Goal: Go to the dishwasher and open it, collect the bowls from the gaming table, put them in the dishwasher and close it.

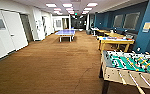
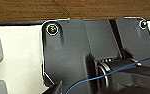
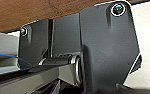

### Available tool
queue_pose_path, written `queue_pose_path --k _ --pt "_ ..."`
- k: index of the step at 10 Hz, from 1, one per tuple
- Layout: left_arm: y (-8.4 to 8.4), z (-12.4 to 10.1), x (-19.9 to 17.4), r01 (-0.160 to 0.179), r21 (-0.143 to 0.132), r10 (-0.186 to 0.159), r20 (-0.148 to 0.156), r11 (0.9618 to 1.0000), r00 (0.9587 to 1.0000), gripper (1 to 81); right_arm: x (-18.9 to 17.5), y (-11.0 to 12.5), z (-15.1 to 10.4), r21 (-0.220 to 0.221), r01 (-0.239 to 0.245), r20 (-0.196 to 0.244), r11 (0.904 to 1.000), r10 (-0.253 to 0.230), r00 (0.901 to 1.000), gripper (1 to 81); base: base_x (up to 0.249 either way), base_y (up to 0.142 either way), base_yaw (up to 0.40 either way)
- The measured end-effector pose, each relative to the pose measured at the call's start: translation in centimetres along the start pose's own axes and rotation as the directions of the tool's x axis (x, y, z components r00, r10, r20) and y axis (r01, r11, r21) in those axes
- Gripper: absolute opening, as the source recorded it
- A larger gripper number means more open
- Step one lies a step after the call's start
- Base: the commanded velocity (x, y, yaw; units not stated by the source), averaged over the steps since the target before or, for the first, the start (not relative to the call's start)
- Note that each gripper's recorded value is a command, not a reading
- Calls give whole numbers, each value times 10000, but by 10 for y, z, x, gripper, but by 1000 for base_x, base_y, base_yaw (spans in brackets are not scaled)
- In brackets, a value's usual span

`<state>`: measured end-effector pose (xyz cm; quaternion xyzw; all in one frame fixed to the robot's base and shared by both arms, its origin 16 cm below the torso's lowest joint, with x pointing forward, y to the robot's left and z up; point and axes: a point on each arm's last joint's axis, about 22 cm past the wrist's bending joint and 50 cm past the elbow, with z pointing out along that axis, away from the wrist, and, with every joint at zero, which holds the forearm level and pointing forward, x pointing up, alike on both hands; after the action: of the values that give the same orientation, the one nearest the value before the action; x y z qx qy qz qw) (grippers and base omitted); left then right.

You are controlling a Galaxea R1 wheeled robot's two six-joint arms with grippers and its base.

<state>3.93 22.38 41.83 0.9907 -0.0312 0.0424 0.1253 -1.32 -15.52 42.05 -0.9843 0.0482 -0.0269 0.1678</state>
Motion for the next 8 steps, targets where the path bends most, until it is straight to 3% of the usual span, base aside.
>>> queue_pose_path --k 7,8 --pt "0 0 3 16 -1 -16 2 10000 10000 811 5 -6 1 89 -6 -56 10000 7 10000 811 142 0 0" --pt "-7 -1 6 17 84 -16 -73 10000 10000 811 10 -14 3 193 5 -134 9998 -3 9999 811 142 0 0"
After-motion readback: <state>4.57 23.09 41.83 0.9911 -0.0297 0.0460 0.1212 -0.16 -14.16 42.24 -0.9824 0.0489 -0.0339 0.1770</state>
